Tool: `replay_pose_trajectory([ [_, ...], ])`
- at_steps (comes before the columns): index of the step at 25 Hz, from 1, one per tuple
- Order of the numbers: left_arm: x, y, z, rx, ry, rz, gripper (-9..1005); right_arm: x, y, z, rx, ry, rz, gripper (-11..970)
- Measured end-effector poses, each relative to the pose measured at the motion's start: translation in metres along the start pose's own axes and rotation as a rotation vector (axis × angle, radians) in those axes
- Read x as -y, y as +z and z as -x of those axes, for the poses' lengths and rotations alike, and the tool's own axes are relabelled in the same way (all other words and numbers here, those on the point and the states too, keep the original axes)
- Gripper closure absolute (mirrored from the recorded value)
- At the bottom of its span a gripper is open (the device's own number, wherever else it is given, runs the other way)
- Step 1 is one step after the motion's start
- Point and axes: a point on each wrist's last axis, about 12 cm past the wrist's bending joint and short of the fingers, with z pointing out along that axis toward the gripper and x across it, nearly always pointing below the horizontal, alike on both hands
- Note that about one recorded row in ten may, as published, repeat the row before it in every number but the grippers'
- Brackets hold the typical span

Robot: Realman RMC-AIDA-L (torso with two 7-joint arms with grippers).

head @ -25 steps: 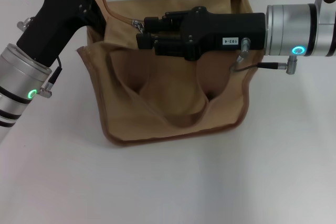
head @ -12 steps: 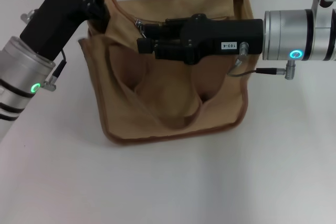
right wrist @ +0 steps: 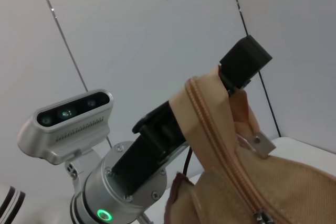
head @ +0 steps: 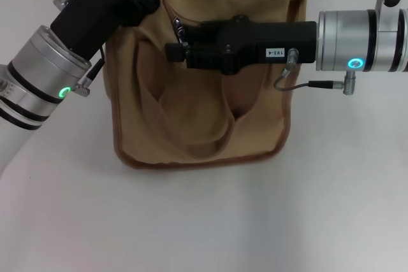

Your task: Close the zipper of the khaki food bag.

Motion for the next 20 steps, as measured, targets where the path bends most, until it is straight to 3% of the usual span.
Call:
replay_pose_trajectory([
  [13,0.0008,-0.0030,-0.0003,0.000,-0.003,0.006,984,0.0003,-0.0025,-0.0013,0.008,0.006,-0.007,507],
  [20,0.0009,-0.0041,-0.0004,-0.001,-0.002,0.008,984,0.0006,-0.0029,-0.0017,0.008,0.001,-0.009,633],
])
